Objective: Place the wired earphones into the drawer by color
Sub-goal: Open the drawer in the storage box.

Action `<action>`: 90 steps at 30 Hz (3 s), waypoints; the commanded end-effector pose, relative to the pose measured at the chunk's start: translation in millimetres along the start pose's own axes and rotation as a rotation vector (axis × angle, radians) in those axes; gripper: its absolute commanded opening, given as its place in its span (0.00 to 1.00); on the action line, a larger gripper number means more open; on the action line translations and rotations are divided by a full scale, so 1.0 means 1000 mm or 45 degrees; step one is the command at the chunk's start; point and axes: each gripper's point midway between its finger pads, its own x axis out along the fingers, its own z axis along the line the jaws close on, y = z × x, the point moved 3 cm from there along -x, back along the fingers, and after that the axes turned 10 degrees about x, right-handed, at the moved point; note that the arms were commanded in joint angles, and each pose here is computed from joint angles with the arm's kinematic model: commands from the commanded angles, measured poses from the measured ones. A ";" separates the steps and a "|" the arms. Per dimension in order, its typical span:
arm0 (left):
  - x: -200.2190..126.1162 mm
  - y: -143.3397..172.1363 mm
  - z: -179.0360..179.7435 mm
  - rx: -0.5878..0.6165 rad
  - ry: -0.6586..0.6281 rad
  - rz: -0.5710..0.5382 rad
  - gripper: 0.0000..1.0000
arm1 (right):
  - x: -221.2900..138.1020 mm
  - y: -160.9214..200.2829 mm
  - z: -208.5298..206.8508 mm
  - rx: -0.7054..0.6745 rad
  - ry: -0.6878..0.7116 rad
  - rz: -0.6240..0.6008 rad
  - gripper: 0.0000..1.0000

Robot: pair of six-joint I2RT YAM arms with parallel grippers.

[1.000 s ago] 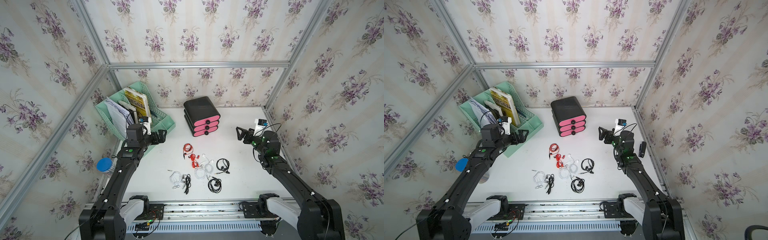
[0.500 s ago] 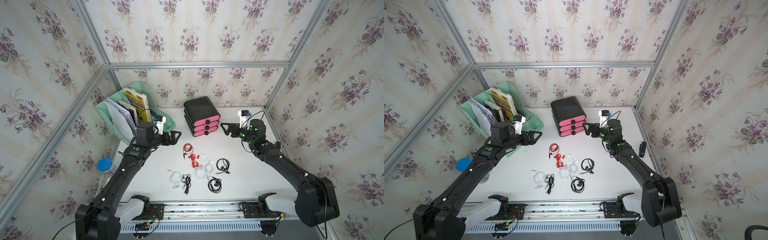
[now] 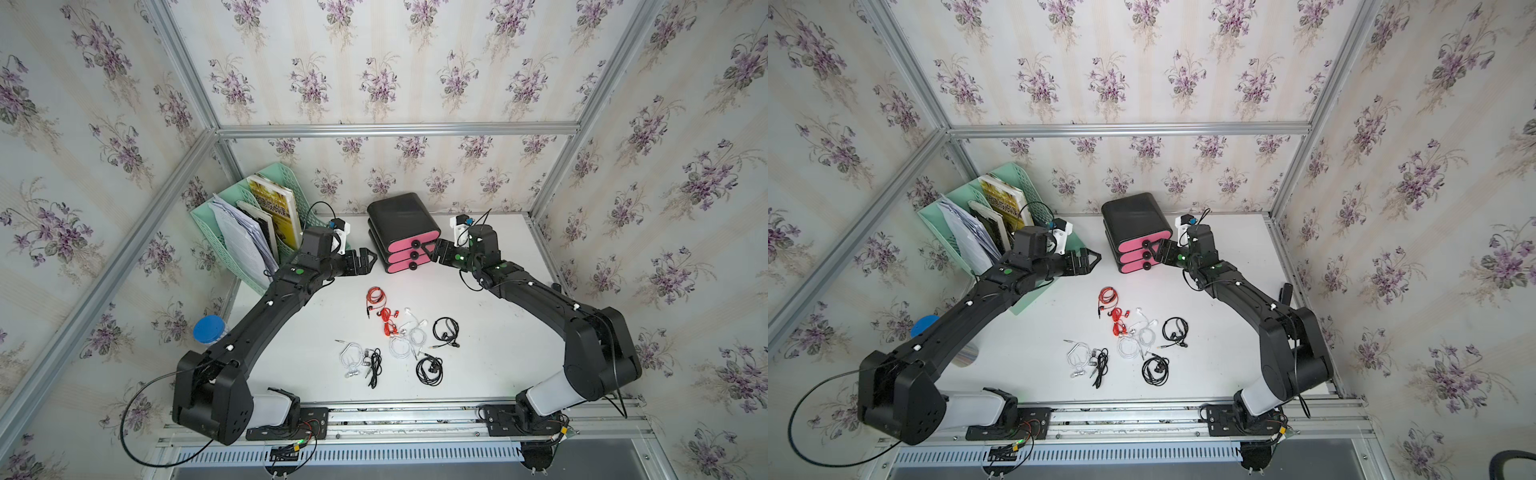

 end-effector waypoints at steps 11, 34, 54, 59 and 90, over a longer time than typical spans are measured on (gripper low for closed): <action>0.033 -0.004 0.004 -0.079 -0.030 0.056 0.99 | 0.039 0.001 -0.006 0.089 0.077 0.031 0.61; 0.036 0.003 0.005 -0.080 -0.038 0.091 0.99 | 0.067 -0.006 -0.006 0.113 0.056 0.051 0.40; 0.034 0.008 0.010 -0.084 -0.076 0.102 0.99 | 0.069 -0.004 -0.007 0.113 0.062 0.061 0.36; 0.034 0.008 0.010 -0.084 -0.081 0.103 0.99 | 0.066 -0.004 -0.007 0.116 0.065 0.064 0.32; 0.029 0.013 0.011 -0.094 -0.089 0.095 0.99 | 0.010 0.025 -0.012 0.104 0.081 0.072 0.30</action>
